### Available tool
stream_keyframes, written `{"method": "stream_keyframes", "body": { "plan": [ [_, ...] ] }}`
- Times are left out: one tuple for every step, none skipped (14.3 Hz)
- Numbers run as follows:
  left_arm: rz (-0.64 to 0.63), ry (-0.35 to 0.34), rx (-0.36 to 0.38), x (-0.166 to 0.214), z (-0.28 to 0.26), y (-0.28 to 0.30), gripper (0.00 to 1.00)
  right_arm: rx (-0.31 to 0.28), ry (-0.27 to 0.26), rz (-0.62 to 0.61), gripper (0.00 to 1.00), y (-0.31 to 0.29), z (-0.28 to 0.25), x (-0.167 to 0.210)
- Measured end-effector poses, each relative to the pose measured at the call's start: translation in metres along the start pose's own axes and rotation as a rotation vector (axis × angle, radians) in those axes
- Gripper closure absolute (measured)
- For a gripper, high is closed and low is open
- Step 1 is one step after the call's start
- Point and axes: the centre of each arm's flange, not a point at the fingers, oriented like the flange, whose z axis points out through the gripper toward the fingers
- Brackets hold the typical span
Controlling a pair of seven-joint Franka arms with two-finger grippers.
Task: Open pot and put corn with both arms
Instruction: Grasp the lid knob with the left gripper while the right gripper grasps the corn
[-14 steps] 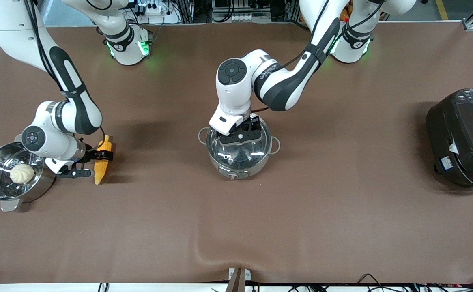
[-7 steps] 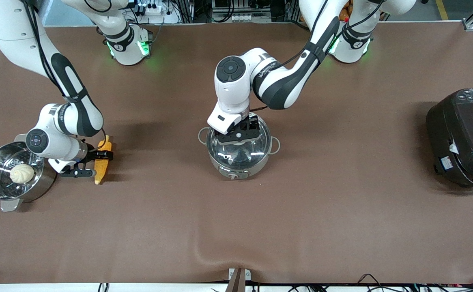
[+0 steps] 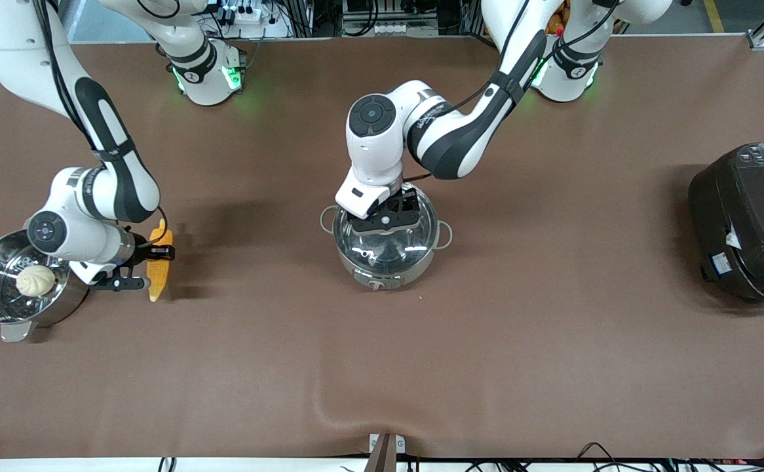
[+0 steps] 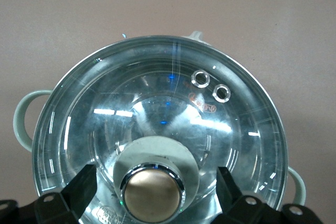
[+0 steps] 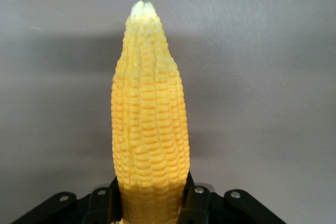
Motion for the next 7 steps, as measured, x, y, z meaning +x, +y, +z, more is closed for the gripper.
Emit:
{"method": "stream_keyframes", "body": {
  "plan": [
    [-0.003, 0.0, 0.0, 0.0, 0.0, 0.0, 0.0, -0.001, -0.006, -0.017, 0.66, -0.01, -0.026, 0.005],
    [-0.016, -0.001, 0.0, 0.0, 0.0, 0.0, 0.07, -0.004, 0.0, -0.035, 0.66, -0.022, -0.053, 0.011],
    [-0.04, -0.006, -0.004, -0.001, 0.0, 0.001, 0.19, -0.007, 0.011, -0.052, 0.66, -0.034, -0.075, 0.016],
    [-0.065, -0.021, -0.012, -0.002, 0.0, 0.001, 0.29, -0.01, 0.024, -0.069, 0.66, -0.046, -0.092, 0.02],
    [-0.08, -0.034, -0.013, -0.002, 0.0, 0.001, 0.38, -0.012, 0.032, -0.085, 0.66, -0.058, -0.103, 0.024],
    [-0.089, -0.04, -0.012, -0.001, 0.001, 0.0, 0.49, -0.015, 0.041, -0.095, 0.66, -0.069, -0.111, 0.026],
    [-0.093, -0.043, -0.013, -0.001, 0.001, -0.001, 0.5, -0.017, 0.043, -0.098, 0.66, -0.077, -0.114, 0.026]
  ]
}}
